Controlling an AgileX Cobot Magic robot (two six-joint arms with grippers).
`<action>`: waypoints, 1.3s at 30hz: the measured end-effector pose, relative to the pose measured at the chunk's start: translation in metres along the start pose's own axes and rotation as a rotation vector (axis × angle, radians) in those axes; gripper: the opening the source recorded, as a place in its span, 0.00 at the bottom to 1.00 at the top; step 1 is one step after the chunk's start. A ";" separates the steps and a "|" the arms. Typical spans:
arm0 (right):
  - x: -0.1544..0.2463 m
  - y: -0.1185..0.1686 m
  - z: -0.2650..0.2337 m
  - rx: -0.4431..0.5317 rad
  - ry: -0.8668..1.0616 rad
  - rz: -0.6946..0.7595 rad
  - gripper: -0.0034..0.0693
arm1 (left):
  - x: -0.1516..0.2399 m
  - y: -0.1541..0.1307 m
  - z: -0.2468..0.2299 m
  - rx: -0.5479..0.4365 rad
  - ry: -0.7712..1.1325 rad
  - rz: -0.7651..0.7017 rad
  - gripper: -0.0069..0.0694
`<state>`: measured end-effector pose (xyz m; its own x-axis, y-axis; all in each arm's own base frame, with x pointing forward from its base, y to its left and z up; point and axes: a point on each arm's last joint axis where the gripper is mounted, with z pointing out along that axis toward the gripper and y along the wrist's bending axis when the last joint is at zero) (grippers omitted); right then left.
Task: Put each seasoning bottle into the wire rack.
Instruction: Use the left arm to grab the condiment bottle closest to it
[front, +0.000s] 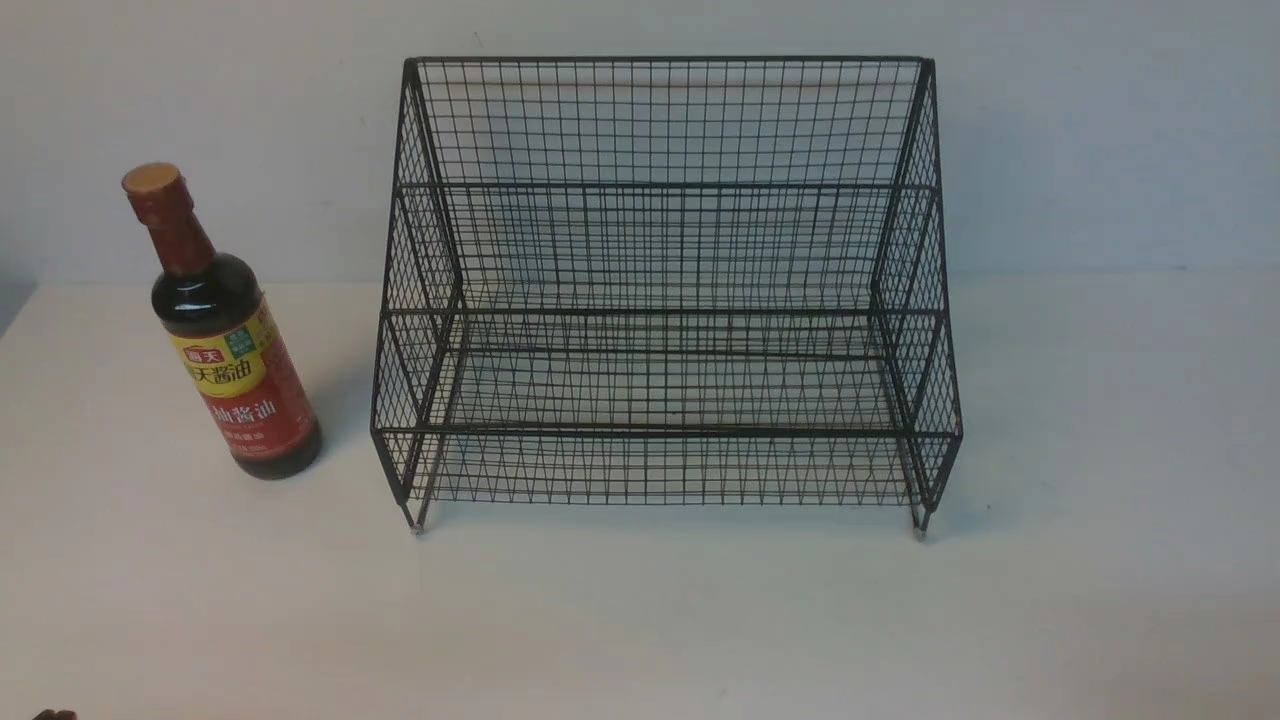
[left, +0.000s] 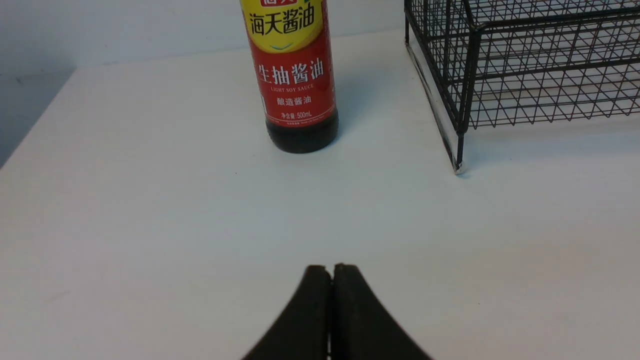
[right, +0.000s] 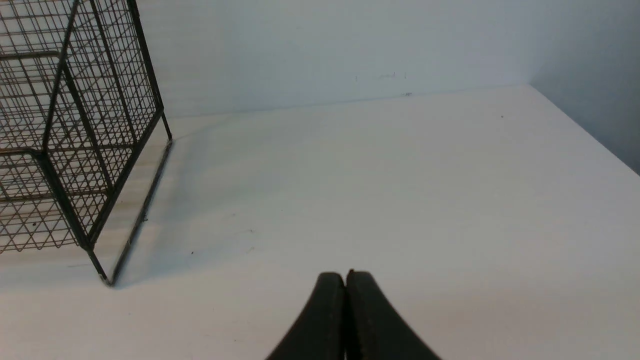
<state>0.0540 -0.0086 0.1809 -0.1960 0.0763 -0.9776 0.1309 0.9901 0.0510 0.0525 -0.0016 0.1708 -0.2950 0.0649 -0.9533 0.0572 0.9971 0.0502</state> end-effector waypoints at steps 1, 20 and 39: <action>0.000 0.000 0.000 0.000 0.000 0.000 0.03 | 0.000 0.000 0.000 0.000 0.000 0.000 0.07; 0.000 0.000 0.000 0.000 0.000 0.000 0.03 | 0.000 0.000 0.000 0.000 0.000 0.000 0.07; 0.000 0.000 0.000 0.000 0.000 0.001 0.03 | -0.003 0.002 0.000 -0.024 -0.041 0.067 0.07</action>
<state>0.0540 -0.0086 0.1809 -0.1959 0.0774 -0.9776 0.1311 0.9900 0.0521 0.0537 0.0002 0.1741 -0.2519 0.1305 -0.9589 0.0527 0.9912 0.1211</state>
